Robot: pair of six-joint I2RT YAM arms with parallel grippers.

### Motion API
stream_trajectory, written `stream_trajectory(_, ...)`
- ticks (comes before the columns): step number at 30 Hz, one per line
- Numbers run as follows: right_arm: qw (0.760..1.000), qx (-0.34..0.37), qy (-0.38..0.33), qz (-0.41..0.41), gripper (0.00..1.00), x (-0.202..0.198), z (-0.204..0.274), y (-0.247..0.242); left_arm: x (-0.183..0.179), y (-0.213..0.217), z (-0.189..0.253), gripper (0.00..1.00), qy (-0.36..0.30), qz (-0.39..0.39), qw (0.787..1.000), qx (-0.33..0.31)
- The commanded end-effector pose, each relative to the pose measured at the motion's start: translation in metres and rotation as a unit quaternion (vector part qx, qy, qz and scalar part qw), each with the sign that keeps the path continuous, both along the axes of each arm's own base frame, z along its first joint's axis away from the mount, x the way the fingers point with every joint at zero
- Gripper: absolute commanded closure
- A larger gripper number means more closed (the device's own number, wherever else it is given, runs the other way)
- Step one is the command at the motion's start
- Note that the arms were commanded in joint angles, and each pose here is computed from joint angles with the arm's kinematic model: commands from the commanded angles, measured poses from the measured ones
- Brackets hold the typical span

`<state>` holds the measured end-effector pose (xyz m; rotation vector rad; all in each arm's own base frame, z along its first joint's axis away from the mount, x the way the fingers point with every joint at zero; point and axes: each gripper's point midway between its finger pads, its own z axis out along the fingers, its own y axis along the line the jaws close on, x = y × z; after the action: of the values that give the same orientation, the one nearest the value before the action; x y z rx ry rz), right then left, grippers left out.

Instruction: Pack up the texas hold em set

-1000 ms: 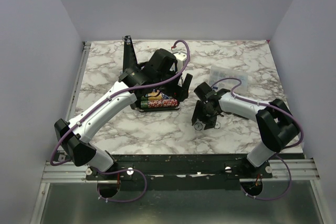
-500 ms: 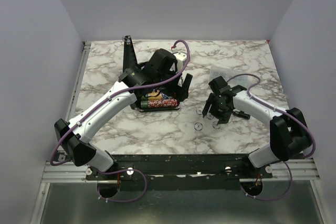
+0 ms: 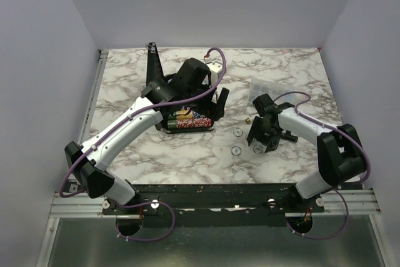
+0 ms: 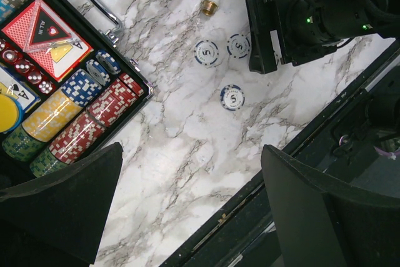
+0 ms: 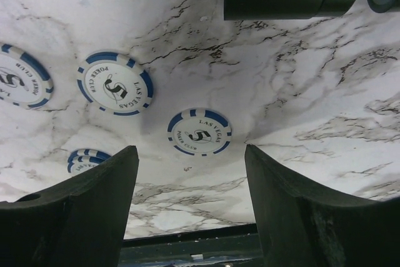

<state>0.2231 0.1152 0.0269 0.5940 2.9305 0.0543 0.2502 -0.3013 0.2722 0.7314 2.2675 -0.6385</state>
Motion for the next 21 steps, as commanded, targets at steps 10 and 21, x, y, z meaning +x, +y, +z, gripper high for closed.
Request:
stream_trajectory(10, 1.0, -0.009, 0.017, 0.011, 0.35, 0.001, -0.015, -0.002, -0.001, 0.001, 0.01, 0.08, -0.009, -0.004, 1.0, -0.01)
stream_trajectory(21, 1.0, -0.022, 0.02, 0.007, 0.4, 0.003, -0.023, -0.005, -0.001, 0.0, 0.009, 0.08, -0.008, -0.005, 1.0, -0.009)
